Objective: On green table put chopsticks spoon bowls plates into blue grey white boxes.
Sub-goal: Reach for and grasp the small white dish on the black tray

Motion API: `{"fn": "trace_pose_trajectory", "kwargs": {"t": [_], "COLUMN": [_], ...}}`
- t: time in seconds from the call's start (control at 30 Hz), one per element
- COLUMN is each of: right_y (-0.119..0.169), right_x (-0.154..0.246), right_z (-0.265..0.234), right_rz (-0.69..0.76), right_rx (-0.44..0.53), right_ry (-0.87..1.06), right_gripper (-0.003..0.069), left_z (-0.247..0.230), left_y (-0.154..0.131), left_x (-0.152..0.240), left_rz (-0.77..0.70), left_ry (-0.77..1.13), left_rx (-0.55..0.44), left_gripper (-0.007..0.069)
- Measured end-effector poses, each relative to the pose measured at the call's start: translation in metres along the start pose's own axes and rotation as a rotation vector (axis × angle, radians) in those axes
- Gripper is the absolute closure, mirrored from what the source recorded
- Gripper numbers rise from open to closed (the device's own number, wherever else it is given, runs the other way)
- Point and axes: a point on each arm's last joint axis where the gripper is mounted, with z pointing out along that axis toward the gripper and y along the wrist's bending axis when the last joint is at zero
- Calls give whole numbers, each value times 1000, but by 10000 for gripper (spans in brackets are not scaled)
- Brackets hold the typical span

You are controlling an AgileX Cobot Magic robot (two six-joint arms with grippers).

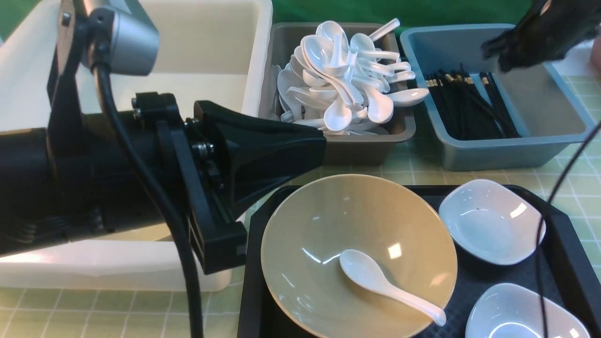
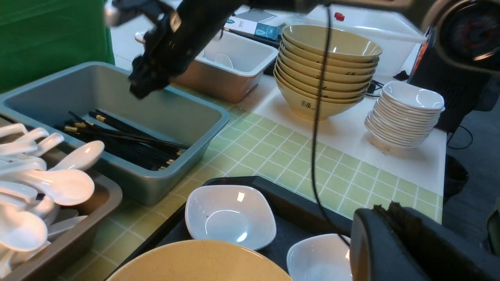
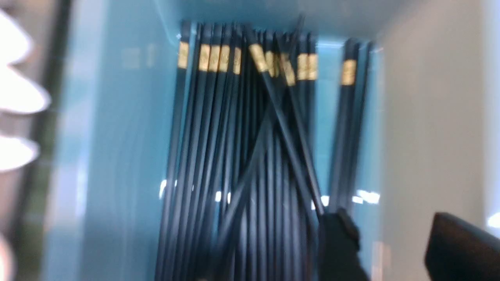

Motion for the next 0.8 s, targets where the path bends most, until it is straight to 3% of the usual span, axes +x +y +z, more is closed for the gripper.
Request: {"fn": "trace_pose_trajectory", "kwargs": {"t": [0.17, 0.3, 0.37, 0.47, 0.5, 0.6, 0.8], "right_y": [-5, -6, -5, 4, 4, 16, 25], "right_x": [7, 48, 65, 123, 123, 166, 183], "right_z": [-95, -128, -129, -109, -109, -76, -33], "right_rz": [-35, -33, -33, 12, 12, 87, 179], "right_rx": [7, 4, -2, -72, -72, -155, -200], "right_ry": [-36, 12, 51, 254, 254, 433, 476], "right_gripper": [268, 265, 264, 265, 265, 265, 265], "left_z": [-1, -5, -5, -7, -7, -7, -10], "left_y": [-3, -8, -8, -7, -7, -1, 13], "left_x": [0, -1, -1, -2, -2, -2, 4], "left_rz": [0, 14, 18, 41, 42, 57, 24], "left_ry": [5, 1, 1, -1, 0, 3, 62], "left_rx": [25, 51, 53, 28, 26, -43, -181], "left_gripper": [627, 627, 627, 627, 627, 627, 627]}}
